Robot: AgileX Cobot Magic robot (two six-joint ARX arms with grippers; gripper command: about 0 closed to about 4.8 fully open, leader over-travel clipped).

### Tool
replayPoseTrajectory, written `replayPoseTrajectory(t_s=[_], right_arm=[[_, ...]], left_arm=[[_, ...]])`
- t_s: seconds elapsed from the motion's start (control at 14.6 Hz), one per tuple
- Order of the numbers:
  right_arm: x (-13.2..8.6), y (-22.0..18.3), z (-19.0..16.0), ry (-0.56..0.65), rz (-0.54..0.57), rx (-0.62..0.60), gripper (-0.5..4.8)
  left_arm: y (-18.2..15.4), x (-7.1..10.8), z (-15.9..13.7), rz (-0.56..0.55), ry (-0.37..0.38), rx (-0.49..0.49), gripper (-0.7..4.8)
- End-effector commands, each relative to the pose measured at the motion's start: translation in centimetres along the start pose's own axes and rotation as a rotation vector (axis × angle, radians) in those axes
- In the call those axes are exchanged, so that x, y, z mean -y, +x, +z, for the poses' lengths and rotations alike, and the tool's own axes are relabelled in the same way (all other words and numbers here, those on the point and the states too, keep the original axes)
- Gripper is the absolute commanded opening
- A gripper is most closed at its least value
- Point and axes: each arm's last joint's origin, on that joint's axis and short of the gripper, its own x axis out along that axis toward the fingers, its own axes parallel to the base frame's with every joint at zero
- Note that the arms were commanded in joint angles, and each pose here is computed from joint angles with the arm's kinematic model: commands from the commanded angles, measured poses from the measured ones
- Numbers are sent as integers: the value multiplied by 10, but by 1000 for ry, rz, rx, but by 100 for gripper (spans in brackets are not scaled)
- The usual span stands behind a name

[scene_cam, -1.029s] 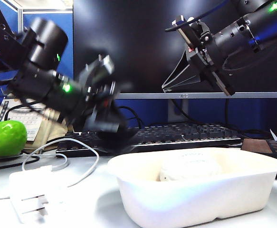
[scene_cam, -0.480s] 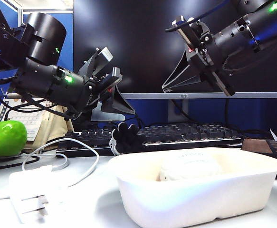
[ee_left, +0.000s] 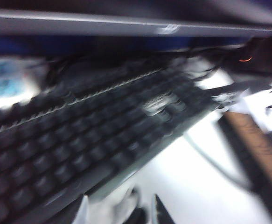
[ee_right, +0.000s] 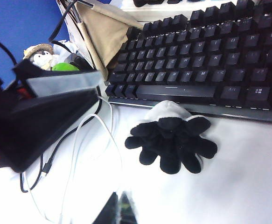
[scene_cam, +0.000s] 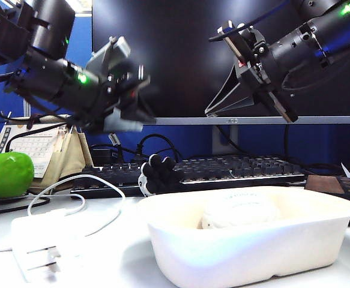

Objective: Place the tilting octopus upright.

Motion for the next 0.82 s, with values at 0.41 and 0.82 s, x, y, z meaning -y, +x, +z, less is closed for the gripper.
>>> replayPoseTrajectory(t_s=[0.41, 0.82], right_arm=[[-2, -1, 2, -13, 2, 16, -6], [-2, -1, 2, -13, 2, 15, -6]], left_arm=[[4, -3, -10, 27, 193, -76, 183], [5, -4, -19, 8, 153, -148, 183]])
